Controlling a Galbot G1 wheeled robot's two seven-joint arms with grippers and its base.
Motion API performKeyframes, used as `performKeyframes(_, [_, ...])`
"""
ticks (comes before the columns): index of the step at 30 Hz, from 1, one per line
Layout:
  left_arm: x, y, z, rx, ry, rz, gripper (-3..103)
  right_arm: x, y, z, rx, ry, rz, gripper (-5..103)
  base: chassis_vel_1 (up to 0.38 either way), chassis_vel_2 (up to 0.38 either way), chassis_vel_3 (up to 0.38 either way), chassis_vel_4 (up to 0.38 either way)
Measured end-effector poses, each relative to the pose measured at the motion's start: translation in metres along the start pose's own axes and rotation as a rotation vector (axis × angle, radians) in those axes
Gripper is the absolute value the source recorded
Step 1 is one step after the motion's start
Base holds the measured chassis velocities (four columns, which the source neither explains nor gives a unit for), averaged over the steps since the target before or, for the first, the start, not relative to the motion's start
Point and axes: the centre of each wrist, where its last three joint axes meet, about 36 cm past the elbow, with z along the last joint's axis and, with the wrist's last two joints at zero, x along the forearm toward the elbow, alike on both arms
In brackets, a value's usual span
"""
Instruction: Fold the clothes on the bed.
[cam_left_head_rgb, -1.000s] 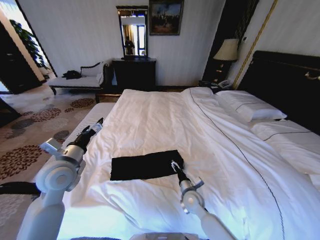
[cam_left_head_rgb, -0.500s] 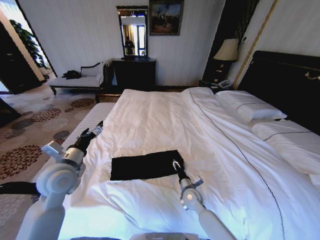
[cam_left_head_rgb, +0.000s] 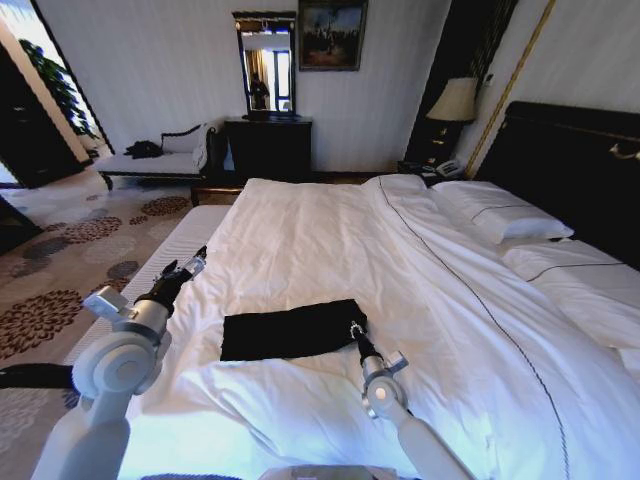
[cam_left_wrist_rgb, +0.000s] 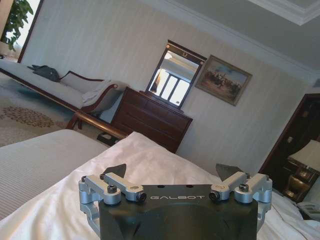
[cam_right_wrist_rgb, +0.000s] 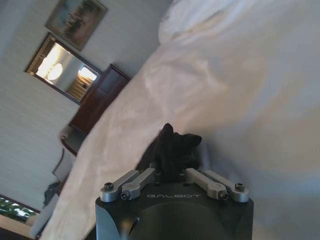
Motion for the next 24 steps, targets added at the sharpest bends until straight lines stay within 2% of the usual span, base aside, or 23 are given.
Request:
performKeyframes(2, [-0.001,0.002,0.001,-0.002,0.002,-0.006,100,0.004,-0.003,-0.013,0.011,-0.028,-0.036,5,0.000,0.000,0.000,0.000])
performKeyframes(4, [-0.001,0.002,0.001,-0.002,0.003,-0.008,100,0.005,-0.006,-0.021,0.024,-0.044,-0.053,4,0.000,0.000,0.000,0.000])
performKeyframes(6, [-0.001,0.003,0.001,-0.004,0.003,-0.013,100,0.007,-0.021,-0.052,0.073,-0.099,-0.091,4,0.000,0.000,0.000,0.000])
performKeyframes(7, [-0.001,0.003,0.001,-0.004,0.003,-0.013,100,0.007,-0.021,-0.052,0.073,-0.099,-0.091,4,0.000,0.000,0.000,0.000])
performKeyframes(10, [-0.002,0.005,0.001,-0.008,0.004,-0.018,100,0.007,-0.040,-0.094,0.129,-0.168,-0.118,4,0.000,0.000,0.000,0.000])
performKeyframes(13, [-0.002,0.006,0.002,-0.011,0.005,-0.022,100,0.007,-0.045,-0.103,0.164,-0.183,-0.139,4,0.000,0.000,0.000,0.000])
performKeyframes(16, [-0.003,0.005,0.004,-0.013,0.007,-0.025,100,0.003,-0.039,-0.098,0.195,-0.182,-0.174,4,0.000,0.000,0.000,0.000])
performKeyframes(21, [-0.004,0.007,0.003,-0.006,-0.010,-0.037,100,-0.012,-0.003,-0.074,0.235,-0.175,-0.303,4,0.000,0.000,0.000,0.000])
performKeyframes(22, [-0.004,0.007,0.003,-0.006,-0.010,-0.037,100,-0.012,-0.003,-0.074,0.235,-0.175,-0.303,4,0.000,0.000,0.000,0.000])
performKeyframes(24, [-0.005,0.008,-0.002,0.008,-0.022,-0.038,100,-0.013,0.009,-0.064,0.252,-0.165,-0.377,4,0.000,0.000,0.000,0.000])
